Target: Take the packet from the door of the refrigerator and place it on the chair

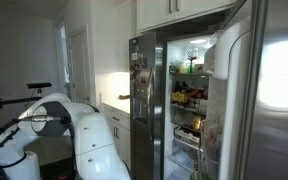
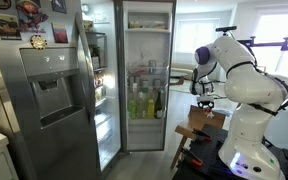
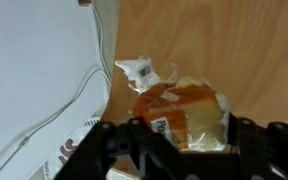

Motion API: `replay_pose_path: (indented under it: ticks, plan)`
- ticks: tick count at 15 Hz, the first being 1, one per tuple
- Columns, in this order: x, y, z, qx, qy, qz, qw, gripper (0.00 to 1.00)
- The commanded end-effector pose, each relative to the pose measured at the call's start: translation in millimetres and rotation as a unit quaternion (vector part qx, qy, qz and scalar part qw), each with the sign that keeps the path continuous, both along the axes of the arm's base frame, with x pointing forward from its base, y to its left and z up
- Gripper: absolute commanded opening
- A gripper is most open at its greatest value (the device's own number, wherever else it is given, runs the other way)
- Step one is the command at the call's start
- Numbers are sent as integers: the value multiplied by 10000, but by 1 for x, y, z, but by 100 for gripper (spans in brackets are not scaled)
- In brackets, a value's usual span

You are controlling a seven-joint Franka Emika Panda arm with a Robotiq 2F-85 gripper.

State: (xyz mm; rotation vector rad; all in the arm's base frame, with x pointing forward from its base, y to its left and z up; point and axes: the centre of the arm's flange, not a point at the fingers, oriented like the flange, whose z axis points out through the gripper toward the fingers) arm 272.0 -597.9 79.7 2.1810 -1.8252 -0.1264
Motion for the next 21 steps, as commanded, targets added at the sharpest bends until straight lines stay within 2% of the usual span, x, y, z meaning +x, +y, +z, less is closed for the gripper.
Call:
replay_pose_path:
  ticks: [1,11,21]
  plan:
    - [3,-4,-14,128,-7,193,9997,36]
    - [12,4,-64,148,205,406,9989,36]
    - [14,-1,-98,90,272,554,9981,36]
